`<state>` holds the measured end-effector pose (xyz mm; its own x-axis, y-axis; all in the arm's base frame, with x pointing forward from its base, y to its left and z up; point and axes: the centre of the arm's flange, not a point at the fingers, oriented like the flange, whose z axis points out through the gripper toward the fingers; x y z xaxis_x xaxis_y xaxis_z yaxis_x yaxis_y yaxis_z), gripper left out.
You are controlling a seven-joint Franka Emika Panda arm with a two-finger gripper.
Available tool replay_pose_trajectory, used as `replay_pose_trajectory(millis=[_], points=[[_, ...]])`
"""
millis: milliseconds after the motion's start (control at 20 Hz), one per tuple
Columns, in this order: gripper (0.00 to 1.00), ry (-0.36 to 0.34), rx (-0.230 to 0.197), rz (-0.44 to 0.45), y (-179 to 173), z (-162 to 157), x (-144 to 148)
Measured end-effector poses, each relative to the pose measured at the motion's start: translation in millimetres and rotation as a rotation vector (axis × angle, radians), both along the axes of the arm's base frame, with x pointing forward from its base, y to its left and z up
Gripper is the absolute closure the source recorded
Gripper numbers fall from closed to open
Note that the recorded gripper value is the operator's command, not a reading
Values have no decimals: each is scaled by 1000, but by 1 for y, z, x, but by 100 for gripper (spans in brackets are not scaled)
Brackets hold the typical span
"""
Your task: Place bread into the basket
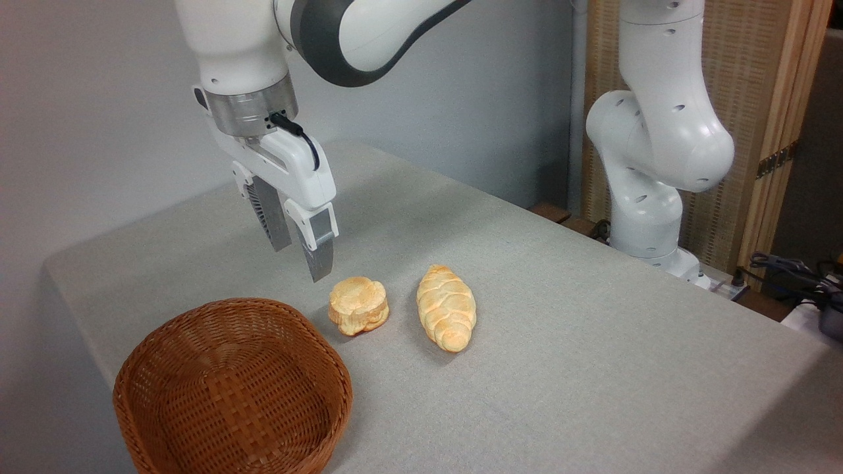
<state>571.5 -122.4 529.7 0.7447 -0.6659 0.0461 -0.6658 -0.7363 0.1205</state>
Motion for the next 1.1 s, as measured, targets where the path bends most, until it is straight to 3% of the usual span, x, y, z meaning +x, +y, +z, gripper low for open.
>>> replay_pose_trajectory(millis=[600, 850, 1100], points=[[0, 26, 6, 12, 14, -15, 3], [0, 102, 19, 11, 16, -50, -10], [0, 119, 23, 10, 17, -74, -20]])
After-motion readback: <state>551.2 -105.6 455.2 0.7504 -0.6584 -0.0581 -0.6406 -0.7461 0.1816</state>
